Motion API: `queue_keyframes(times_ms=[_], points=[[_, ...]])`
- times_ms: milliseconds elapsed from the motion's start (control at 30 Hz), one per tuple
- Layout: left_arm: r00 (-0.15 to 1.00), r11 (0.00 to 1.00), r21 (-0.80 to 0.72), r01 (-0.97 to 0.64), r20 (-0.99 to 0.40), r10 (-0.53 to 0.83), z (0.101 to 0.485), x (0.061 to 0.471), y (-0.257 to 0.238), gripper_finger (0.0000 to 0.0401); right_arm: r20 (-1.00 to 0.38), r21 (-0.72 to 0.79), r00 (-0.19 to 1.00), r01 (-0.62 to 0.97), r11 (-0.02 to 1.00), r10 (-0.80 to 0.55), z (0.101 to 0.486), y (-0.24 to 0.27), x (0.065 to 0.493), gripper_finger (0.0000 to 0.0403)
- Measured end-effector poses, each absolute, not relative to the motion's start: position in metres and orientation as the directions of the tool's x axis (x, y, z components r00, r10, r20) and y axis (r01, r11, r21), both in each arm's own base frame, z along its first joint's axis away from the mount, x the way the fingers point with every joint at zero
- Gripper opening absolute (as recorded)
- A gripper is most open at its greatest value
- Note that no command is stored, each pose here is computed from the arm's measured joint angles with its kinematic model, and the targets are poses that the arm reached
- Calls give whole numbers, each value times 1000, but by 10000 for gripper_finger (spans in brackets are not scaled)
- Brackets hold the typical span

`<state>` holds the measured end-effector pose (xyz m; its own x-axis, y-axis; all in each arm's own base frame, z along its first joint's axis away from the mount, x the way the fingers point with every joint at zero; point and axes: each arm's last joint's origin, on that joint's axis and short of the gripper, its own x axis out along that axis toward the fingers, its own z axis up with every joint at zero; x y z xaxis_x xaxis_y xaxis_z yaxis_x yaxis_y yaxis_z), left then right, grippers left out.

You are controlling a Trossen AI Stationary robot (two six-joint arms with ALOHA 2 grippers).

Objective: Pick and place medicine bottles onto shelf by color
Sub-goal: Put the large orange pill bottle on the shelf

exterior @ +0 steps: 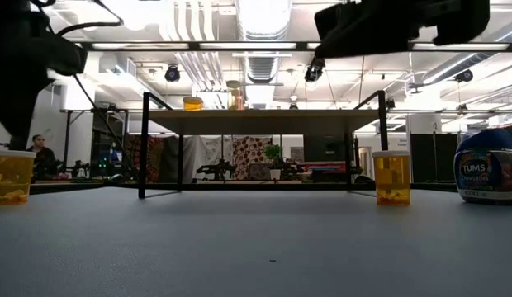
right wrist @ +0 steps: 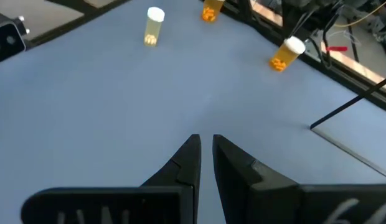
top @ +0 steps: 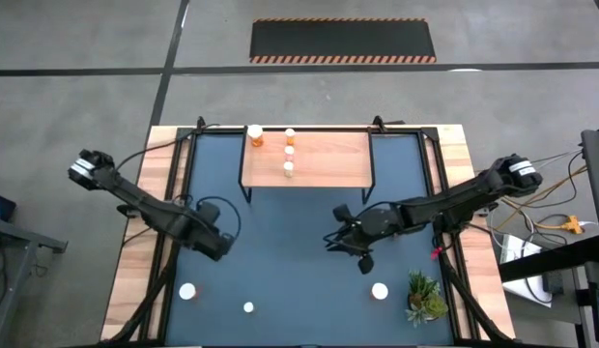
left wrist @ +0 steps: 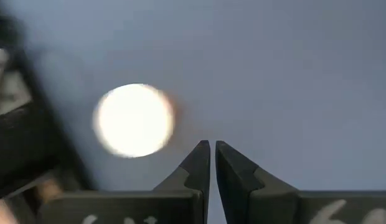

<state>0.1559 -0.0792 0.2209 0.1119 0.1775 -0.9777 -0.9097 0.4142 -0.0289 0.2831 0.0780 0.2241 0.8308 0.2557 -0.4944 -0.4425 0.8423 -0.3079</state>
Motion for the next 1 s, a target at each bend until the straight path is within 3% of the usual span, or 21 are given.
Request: queue_keyframes(times_ms=[467,1000], points=[[97,424,-9,-906,-978,187,216,153,-77,18,-510,-315,823,-451,835,252,220,78,283,34],[28,418,67,-906,-976,218,211,145,-73,236,-513,-306,821,-449,839,252,220,78,283,34]])
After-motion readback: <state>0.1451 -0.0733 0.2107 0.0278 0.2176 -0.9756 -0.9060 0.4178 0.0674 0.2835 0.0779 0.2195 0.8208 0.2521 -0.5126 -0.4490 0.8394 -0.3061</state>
